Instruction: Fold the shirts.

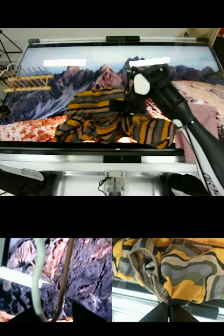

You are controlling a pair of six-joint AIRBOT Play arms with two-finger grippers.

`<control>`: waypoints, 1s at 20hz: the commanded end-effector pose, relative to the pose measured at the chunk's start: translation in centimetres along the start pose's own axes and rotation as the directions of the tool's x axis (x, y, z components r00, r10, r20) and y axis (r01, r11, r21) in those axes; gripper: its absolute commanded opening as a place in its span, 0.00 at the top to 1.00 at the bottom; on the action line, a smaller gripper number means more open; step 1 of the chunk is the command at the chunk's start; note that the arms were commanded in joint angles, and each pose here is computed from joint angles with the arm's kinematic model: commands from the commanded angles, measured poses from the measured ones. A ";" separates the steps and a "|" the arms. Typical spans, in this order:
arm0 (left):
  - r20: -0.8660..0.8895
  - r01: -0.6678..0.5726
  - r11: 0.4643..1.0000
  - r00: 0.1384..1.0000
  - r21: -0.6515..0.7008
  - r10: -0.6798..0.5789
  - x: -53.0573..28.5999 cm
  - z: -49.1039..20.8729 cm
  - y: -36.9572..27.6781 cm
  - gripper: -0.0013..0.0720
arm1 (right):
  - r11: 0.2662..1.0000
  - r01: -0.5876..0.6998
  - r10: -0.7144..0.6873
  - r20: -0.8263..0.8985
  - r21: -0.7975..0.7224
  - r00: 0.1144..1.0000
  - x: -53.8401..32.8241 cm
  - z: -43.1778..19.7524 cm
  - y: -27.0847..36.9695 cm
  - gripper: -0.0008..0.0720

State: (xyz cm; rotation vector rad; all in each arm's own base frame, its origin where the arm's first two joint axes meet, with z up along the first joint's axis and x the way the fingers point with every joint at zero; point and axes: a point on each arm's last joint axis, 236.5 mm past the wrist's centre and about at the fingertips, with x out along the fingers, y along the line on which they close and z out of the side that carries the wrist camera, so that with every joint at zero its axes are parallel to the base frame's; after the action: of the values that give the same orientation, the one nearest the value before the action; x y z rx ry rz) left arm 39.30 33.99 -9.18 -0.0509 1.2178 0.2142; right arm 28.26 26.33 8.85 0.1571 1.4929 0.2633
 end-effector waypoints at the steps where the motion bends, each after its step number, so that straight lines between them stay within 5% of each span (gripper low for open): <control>1: -0.018 0.015 1.000 1.000 0.001 -0.015 0.7 -0.5 -0.3 0.46 | 1.000 0.000 0.000 0.000 0.000 1.000 0.0 0.0 0.0 0.91; 4: -0.024 0.020 1.000 1.000 0.000 -0.020 0.6 -0.6 -0.4 0.91 | 1.000 0.000 0.000 -0.001 0.000 1.000 0.0 0.0 0.0 0.91; 14: 0.286 -0.013 0.991 0.957 -0.130 0.050 -11.4 7.0 -0.3 0.92 | 0.996 0.055 -0.056 -0.026 -0.066 0.998 -0.1 -0.6 -1.3 0.91; 17: 0.487 0.146 0.974 0.872 -0.172 -0.045 -18.9 11.4 -4.5 0.92 | 0.990 0.108 -0.109 -0.007 -0.089 0.994 -0.2 -0.2 -2.6 0.91; 20: 0.526 0.230 0.973 0.828 -0.002 -0.195 -24.6 13.0 -13.4 0.92 | 0.982 0.161 -0.160 0.026 -0.099 0.987 -0.4 0.6 -3.8 0.91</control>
State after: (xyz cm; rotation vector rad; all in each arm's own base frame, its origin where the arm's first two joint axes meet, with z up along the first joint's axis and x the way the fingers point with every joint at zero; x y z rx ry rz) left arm 44.88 26.63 12.02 -0.1574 0.7315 0.2030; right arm 28.40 24.01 8.37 0.0178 1.4882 0.2409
